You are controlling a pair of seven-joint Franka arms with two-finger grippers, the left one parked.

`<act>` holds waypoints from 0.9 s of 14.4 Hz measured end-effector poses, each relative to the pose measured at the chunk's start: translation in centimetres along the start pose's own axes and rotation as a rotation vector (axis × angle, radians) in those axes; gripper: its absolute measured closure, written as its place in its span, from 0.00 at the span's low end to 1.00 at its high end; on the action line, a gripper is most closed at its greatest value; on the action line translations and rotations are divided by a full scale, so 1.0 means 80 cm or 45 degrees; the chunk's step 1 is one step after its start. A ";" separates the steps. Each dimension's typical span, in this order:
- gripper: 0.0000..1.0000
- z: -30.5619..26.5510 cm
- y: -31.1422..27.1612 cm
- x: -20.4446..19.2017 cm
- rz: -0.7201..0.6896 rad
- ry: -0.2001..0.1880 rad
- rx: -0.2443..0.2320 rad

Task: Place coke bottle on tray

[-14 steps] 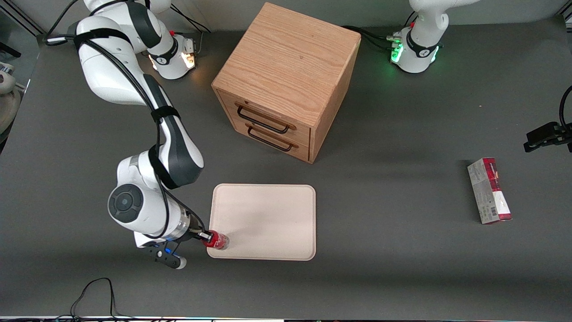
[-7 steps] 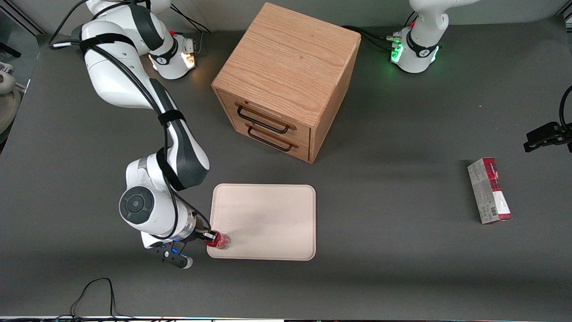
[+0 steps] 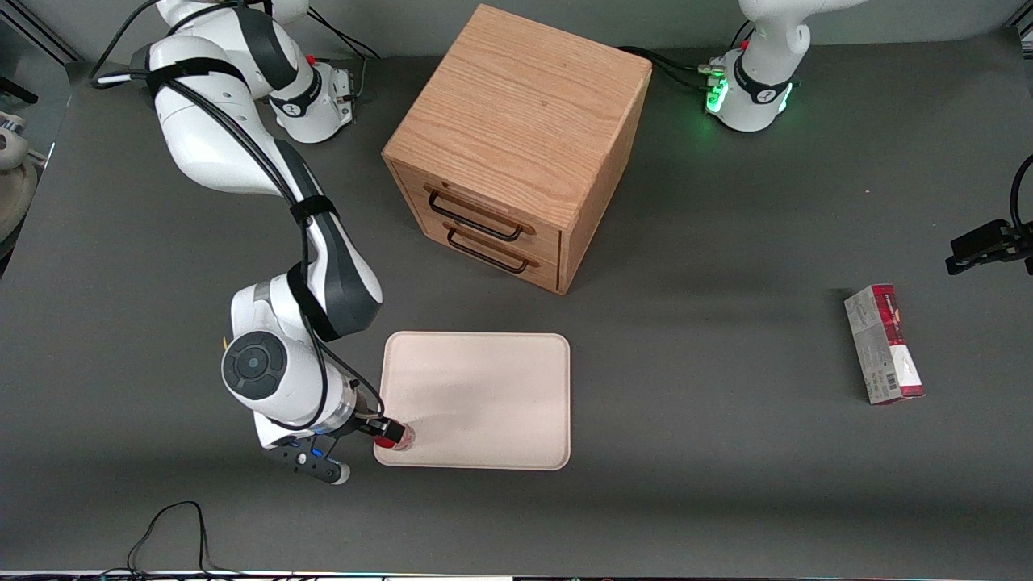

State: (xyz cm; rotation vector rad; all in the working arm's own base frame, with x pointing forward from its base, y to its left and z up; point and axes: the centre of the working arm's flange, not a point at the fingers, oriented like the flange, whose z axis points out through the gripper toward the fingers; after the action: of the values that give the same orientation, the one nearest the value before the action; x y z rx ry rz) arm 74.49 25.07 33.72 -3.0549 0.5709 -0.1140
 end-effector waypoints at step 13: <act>0.00 -0.254 0.334 -0.055 -0.461 -0.220 -0.073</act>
State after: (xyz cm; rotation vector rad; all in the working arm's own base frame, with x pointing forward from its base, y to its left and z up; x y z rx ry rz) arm 59.24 1.42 52.53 -3.1442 0.0089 0.1602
